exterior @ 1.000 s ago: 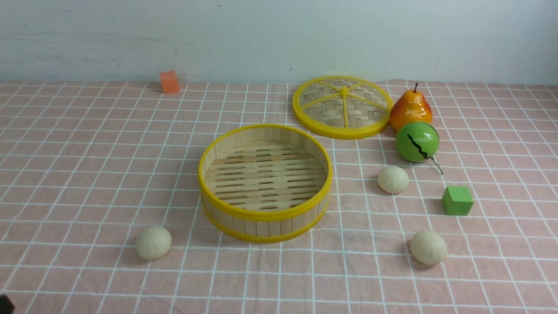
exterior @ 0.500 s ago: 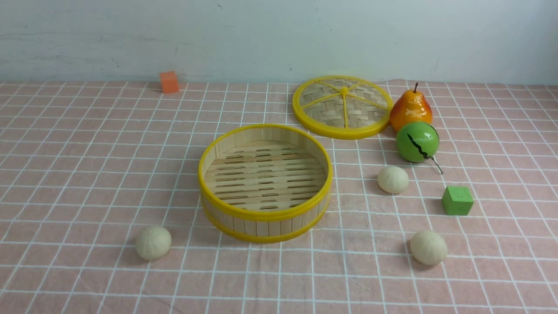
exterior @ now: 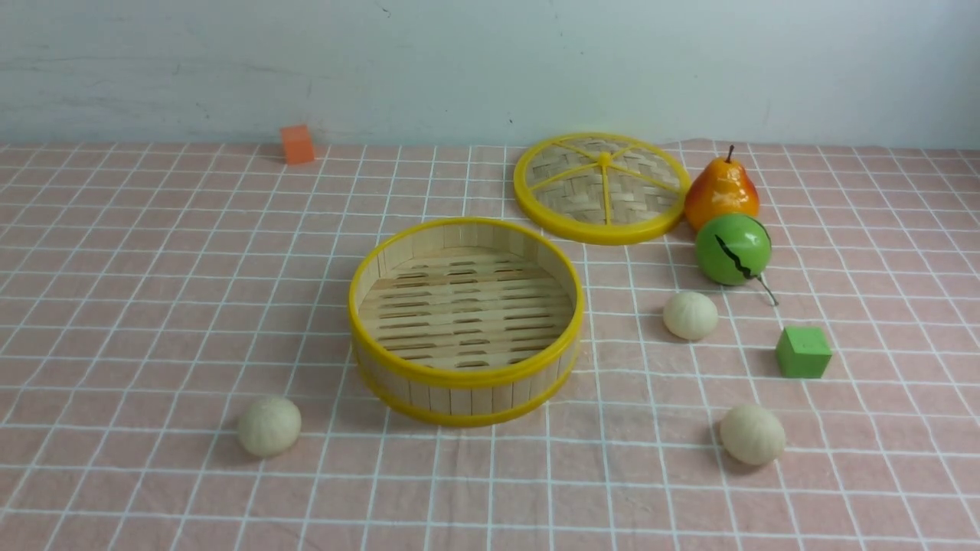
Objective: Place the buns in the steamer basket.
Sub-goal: Use the left arm to grab a steamed stuffed bun, then use the left arm to put the steamed stuffed bun into the steamer
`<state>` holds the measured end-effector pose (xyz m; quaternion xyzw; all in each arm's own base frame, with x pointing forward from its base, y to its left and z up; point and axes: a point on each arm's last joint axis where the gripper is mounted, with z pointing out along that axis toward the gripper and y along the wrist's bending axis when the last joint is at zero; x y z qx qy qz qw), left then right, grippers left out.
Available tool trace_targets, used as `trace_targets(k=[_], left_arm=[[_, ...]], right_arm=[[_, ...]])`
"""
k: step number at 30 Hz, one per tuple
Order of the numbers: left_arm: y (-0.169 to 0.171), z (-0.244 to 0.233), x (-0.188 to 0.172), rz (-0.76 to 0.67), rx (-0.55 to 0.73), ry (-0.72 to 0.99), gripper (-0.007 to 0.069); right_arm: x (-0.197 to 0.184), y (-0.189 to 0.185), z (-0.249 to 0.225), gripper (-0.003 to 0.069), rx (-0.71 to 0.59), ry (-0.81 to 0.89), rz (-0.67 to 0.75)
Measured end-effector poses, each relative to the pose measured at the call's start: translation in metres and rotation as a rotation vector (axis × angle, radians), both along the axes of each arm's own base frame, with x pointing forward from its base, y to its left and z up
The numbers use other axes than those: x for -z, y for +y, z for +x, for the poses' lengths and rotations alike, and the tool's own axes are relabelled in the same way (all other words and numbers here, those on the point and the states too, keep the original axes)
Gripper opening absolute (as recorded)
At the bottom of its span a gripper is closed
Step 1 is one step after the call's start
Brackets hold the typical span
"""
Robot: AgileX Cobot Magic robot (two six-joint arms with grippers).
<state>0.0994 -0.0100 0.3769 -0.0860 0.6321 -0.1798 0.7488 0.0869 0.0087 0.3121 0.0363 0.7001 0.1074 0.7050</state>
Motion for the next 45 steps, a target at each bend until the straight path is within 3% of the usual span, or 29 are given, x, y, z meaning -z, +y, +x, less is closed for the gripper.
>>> trace_targets(k=[1,5,9,13,17,18,22,25,33,36,39,43,45], left_arm=[[0.000,0.003,0.000,0.001,0.000,0.018,-0.0014],[-0.015,0.067,0.018,0.024,0.061,0.503,-0.0014],[-0.038,0.114,0.046,0.084,0.169,0.839,-0.0014],[-0.049,0.151,0.076,0.106,0.192,1.009,-0.0004],[-0.056,0.186,0.110,0.144,0.205,1.201,0.0120],[-0.058,0.197,0.123,0.156,0.205,1.255,0.0205],[-0.059,0.215,0.144,0.202,0.191,1.307,0.0327],[-0.058,0.228,0.161,0.229,0.169,1.329,0.0337],[-0.060,0.250,0.194,0.275,0.158,1.396,0.0178],[-0.060,0.255,0.197,0.289,0.156,1.394,0.0071],[-0.063,0.256,0.188,0.297,0.162,1.384,0.0001],[-0.084,0.258,0.139,0.327,0.206,1.251,-0.0013],[-0.108,0.259,0.094,0.359,0.261,1.100,-0.0013]], right_arm=[[0.001,0.000,0.004,-0.0001,0.000,0.029,-0.003],[0.016,0.004,0.045,-0.0001,-0.001,0.521,-0.068],[0.039,0.009,0.070,0.0000,-0.070,0.924,-0.198],[0.050,0.014,0.084,0.0006,-0.127,1.021,-0.206],[0.052,0.018,0.094,0.0024,-0.169,0.988,-0.213],[0.051,0.018,0.096,0.0031,-0.176,0.973,-0.225],[0.049,0.018,0.099,0.0039,-0.171,0.936,-0.226],[0.048,0.018,0.101,0.0043,-0.165,0.908,-0.225],[0.047,0.020,0.102,0.0052,-0.168,0.894,-0.191],[0.046,0.020,0.102,0.0059,-0.169,0.894,-0.183],[0.046,0.020,0.102,0.0062,-0.170,0.892,-0.180],[0.046,0.021,0.103,0.0069,-0.167,0.881,-0.176],[0.047,0.020,0.104,0.0073,-0.161,0.865,-0.175]])
